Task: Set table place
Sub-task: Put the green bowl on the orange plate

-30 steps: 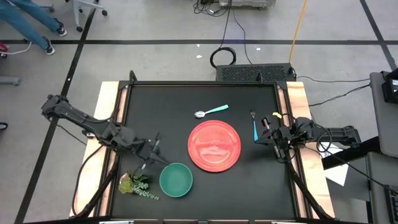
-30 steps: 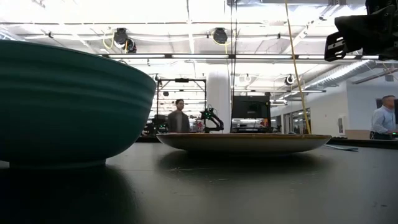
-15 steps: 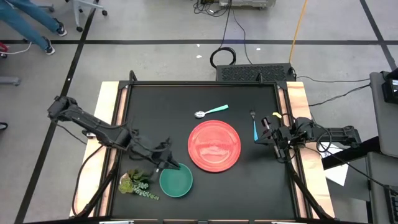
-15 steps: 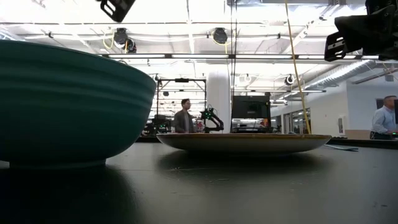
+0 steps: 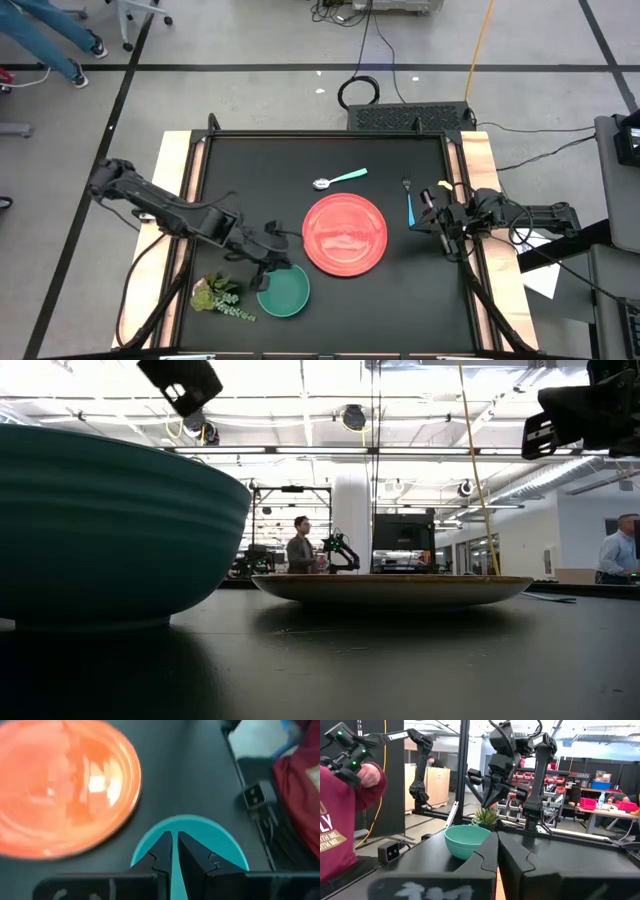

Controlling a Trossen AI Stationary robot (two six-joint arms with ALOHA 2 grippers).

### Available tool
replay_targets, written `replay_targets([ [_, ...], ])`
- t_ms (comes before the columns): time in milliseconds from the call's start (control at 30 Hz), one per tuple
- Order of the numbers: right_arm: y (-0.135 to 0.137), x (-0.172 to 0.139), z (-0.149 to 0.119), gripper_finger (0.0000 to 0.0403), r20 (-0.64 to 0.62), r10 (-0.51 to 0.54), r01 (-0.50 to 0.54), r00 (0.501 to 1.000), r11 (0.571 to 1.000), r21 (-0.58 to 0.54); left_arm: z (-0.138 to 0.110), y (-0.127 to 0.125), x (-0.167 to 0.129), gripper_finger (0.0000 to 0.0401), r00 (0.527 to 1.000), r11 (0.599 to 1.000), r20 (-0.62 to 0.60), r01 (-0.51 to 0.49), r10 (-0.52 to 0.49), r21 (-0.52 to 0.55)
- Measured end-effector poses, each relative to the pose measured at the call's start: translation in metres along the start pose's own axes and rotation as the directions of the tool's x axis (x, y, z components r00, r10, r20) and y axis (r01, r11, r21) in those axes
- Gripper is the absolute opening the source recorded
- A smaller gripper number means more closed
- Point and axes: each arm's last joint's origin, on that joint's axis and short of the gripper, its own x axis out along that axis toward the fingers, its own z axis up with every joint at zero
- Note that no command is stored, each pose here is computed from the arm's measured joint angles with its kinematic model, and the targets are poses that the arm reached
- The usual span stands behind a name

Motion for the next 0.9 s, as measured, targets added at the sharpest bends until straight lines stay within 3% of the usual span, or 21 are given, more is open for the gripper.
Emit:
replay_targets([
  [400, 0.000, 0.000, -0.002, 0.0000, -0.022, 0.001, -0.001, 1.000, 1.000, 0.006, -0.019, 0.007, 0.015, 0.0033, 0.971, 0.986, -0.232, -0.098, 0.064, -0.137],
  [900, 0.000, 0.000, -0.002, 0.0000, -0.025, 0.001, -0.001, 1.000, 1.000, 0.013, -0.018, 0.012, 0.014, 0.0033, 0.969, 0.987, -0.247, -0.070, 0.033, -0.143],
])
